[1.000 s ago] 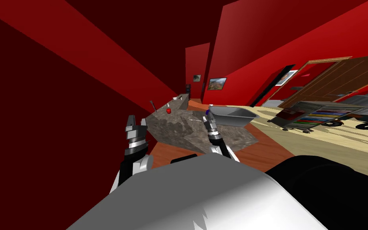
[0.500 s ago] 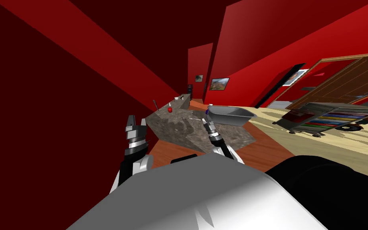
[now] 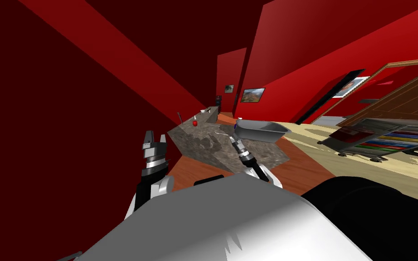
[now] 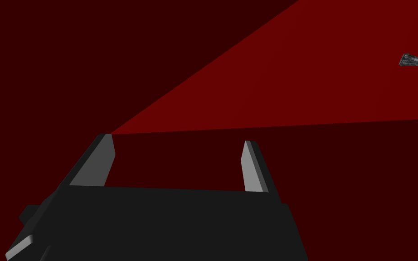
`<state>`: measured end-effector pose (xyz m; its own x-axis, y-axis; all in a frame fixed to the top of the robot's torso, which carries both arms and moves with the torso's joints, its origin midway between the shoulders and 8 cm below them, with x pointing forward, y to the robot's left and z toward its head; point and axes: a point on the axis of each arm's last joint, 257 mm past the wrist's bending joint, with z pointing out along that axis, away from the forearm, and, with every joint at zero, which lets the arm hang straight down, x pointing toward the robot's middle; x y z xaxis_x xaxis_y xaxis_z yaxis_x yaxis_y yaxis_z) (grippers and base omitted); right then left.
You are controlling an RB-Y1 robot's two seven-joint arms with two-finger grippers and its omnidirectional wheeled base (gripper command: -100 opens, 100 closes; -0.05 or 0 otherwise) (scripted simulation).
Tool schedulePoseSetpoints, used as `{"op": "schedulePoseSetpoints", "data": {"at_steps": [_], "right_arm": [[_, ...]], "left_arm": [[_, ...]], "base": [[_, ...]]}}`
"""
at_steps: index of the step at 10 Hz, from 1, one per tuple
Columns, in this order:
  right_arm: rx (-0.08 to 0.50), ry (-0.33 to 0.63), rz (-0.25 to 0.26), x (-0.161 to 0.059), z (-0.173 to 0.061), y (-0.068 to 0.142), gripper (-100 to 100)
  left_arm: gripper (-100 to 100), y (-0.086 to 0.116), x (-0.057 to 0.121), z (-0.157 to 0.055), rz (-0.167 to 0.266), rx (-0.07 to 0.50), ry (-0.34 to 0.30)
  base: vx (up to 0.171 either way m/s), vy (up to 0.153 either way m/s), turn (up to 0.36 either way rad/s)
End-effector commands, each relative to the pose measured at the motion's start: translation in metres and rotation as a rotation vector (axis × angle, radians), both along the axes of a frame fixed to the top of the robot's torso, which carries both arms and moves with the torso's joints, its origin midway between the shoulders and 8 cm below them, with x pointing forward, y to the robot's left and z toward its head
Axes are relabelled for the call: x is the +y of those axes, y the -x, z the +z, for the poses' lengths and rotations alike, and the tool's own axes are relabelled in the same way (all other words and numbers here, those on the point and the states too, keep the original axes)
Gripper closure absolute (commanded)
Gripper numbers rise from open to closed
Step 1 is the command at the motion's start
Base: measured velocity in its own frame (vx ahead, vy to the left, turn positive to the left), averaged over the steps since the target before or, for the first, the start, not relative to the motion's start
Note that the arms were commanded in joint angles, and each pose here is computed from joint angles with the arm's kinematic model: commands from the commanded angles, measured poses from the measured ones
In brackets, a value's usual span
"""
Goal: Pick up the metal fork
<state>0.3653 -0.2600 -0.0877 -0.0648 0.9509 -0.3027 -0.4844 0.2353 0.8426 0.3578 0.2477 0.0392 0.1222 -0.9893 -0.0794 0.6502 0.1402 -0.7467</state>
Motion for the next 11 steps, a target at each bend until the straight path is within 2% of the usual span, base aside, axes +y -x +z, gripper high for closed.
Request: {"op": "schedulePoseSetpoints", "data": {"at_steps": [1,4,5,6,7,8,9,10,11], "right_arm": [[0.026,0.064,0.012,-0.003,-0.015,-0.002,-100],[0.054,0.148,0.036,-0.007,-0.029,-0.002,-100],[0.077,0.199,0.043,-0.012,-0.043,-0.003,-100],[0.08,0.219,0.053,-0.012,-0.043,-0.003,-100],[0.103,0.27,0.061,-0.017,-0.057,-0.004,-100],[0.107,0.291,0.071,-0.018,-0.058,-0.003,-100],[0.131,0.342,0.08,-0.024,-0.072,-0.003,-100],[0.134,0.363,0.09,-0.025,-0.072,-0.003,-100],[0.162,0.416,0.102,-0.031,-0.088,-0.002,-100]], "left_arm": [[0,0.0,0.0,0.0,0.0,0.0,0.0],[0,0.0,0.0,0.0,0.0,0.0,0.0],[0,0.0,0.0,0.0,0.0,0.0,0.0],[0,0.0,0.0,0.0,0.0,0.0,0.0],[0,0.0,0.0,0.0,0.0,0.0,0.0],[0,0.0,0.0,0.0,0.0,0.0,0.0],[0,0.0,0.0,0.0,0.0,0.0,0.0],[0,0.0,0.0,0.0,0.0,0.0,0.0],[0,0.0,0.0,0.0,0.0,0.0,0.0]], "base": [[-0.087,-0.04,0.135],[-0.086,-0.033,0.117],[-0.1,-0.02,0.149],[-0.083,-0.007,0.096],[-0.084,0.003,0.19],[-0.067,-0.007,0.08],[-0.083,-0.002,0.184],[-0.062,-0.013,0.087],[-0.06,-0.006,0.196]]}}
